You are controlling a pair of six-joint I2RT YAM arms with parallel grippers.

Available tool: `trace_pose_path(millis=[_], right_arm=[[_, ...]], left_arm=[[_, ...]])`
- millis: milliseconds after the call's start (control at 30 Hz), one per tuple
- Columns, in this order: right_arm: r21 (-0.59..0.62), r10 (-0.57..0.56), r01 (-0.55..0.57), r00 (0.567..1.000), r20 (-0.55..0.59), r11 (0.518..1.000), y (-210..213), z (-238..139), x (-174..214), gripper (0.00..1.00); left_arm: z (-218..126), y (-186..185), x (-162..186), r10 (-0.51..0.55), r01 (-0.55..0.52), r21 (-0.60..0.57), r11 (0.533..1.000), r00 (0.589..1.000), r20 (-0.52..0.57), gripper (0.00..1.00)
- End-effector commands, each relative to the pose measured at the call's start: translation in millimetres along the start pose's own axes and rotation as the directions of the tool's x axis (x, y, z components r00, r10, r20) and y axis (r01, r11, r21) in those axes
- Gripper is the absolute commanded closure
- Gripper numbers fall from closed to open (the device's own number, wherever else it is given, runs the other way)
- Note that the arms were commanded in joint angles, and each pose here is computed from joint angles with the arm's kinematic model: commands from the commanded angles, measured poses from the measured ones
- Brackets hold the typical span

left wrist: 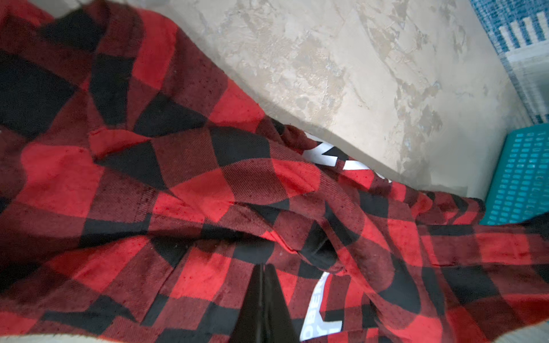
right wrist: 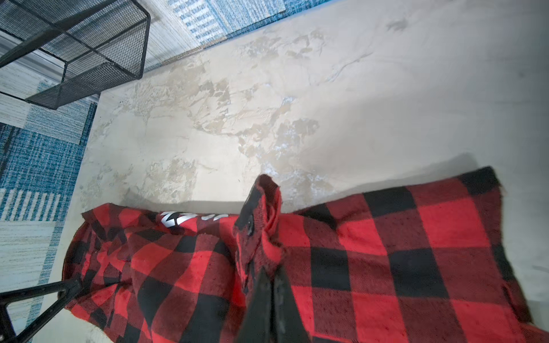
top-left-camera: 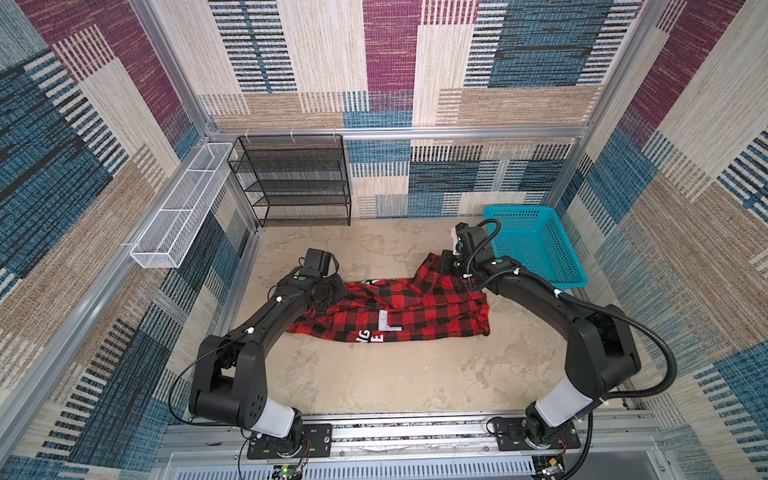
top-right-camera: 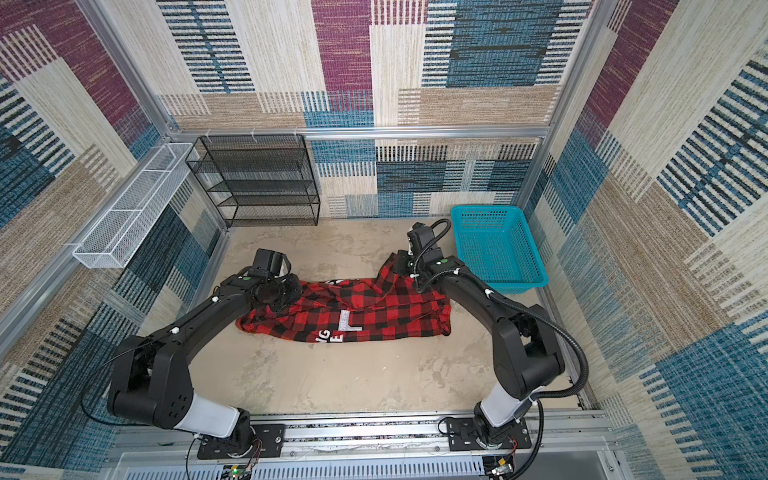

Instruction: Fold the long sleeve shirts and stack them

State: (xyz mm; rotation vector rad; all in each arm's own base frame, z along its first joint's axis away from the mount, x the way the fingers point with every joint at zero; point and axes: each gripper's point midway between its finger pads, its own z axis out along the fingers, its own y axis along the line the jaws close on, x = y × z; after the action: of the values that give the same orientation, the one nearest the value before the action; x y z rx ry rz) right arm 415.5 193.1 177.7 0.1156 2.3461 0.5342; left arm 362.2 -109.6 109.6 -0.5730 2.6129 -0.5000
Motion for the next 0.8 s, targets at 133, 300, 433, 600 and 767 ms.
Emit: trace_pose_path(millis=[133,300,433,600,767], right_arm=[[0.088,0.049,-0.059,0.992,0.116,0.994,-29.3,-49.2,7.6,0.96],[0.107,0.052,-0.068,0.987,0.150,0.992,-45.7,-61.8,23.9,0.97],[0.102,0.045,-0.069,0.974,0.222,0.992,-57.2,-68.2,31.3,0.97],[0.107,0.032,-0.065,0.959,0.281,0.992,-67.7,-70.1,35.7,0.96],[0.118,0.011,-0.048,0.954,0.300,0.992,-67.7,-69.7,27.5,0.95]], left_arm=[[8.2,-3.8,16.9,0.169,-0.167,0.023,0.986,0.973,-0.157,1.00],[14.9,-3.1,25.4,0.184,-0.180,0.035,0.983,0.959,-0.216,1.00],[15.6,-2.6,31.6,0.178,-0.171,0.050,0.984,0.955,-0.235,1.00],[14.5,-4.2,36.0,0.180,-0.168,0.069,0.983,0.951,-0.253,1.00],[11.5,-2.7,39.0,0.195,-0.184,0.064,0.981,0.942,-0.273,1.00]])
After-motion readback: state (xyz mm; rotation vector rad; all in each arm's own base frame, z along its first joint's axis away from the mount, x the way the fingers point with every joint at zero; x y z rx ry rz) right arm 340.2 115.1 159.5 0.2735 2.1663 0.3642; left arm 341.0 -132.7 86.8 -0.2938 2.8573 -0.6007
